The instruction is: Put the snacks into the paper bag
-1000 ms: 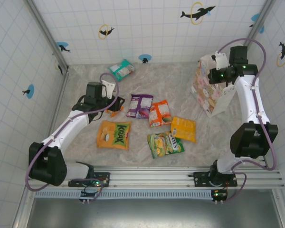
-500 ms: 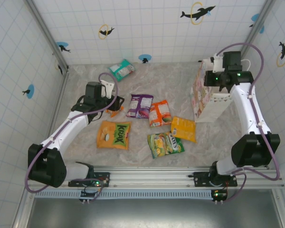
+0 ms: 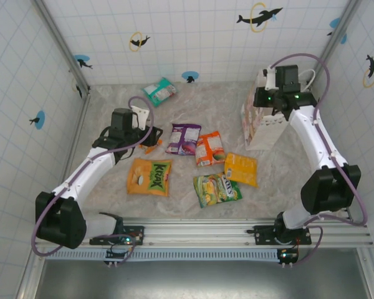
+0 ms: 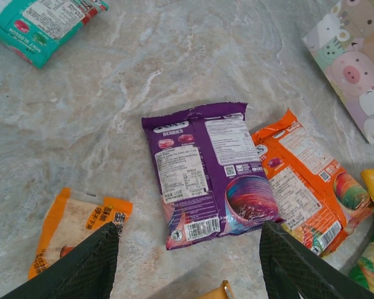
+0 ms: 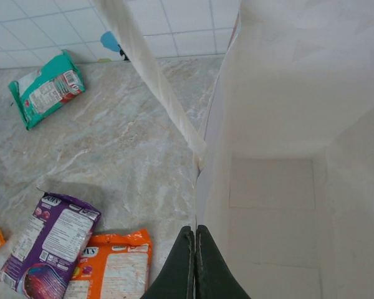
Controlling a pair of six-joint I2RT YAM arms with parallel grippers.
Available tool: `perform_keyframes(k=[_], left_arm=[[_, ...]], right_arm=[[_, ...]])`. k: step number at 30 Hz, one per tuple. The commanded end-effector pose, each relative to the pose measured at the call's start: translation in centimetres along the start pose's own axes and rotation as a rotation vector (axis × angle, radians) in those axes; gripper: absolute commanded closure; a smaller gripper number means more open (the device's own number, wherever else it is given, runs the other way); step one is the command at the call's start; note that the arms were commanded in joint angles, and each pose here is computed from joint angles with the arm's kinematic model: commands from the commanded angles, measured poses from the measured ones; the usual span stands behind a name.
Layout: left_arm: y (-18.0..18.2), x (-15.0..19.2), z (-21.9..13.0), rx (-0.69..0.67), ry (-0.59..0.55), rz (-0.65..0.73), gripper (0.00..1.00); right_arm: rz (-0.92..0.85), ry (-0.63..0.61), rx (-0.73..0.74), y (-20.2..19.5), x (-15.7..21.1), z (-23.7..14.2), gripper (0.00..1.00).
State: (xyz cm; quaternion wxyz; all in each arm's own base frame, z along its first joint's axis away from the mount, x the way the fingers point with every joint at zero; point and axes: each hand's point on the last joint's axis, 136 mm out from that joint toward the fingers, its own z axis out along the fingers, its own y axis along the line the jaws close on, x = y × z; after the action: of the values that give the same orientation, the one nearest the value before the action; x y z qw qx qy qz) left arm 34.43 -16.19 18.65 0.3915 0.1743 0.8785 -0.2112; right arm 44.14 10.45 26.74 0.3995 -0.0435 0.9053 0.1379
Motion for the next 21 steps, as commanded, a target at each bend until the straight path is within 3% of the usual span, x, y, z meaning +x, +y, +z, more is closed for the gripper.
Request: perform_keyframes(k=[1, 4, 8, 10, 15, 21], left_arm=[[-0.4, 0.0, -0.4, 0.008, -0.01, -0.007, 0.38], [-0.3, 0.1, -0.4, 0.005, -0.008, -0.005, 0.38], [-0.3, 0.0, -0.6, -0.002, -0.012, -0.001, 0.38], [-0.3, 0.0, -0.6, 0.001, -0.01, 0.0, 0.38], [-0.6, -0.2, -0.7, 0.013, -0.015, -0.003, 0.38], [-1.3, -0.3, -0.5, 0.062, -0.021, -0.004, 0.38]], right_arm=[[0.003, -0.072, -0.025, 1.2, -2.6, -0.1, 1.0], [0.014, -0.065, -0.056, 1.7, -2.5, 0.5, 0.93], [0.006, -0.08, -0.06, 1.9, -2.8, -0.1, 0.6], [-0.004, -0.097, -0.052, 1.9, -3.2, -0.9, 0.5], [-0.043, -0.147, -0.03, 1.9, -4.0, -3.5, 0.4], [-0.074, -0.224, -0.06, 2.5, -4.9, -6.9, 0.35]])
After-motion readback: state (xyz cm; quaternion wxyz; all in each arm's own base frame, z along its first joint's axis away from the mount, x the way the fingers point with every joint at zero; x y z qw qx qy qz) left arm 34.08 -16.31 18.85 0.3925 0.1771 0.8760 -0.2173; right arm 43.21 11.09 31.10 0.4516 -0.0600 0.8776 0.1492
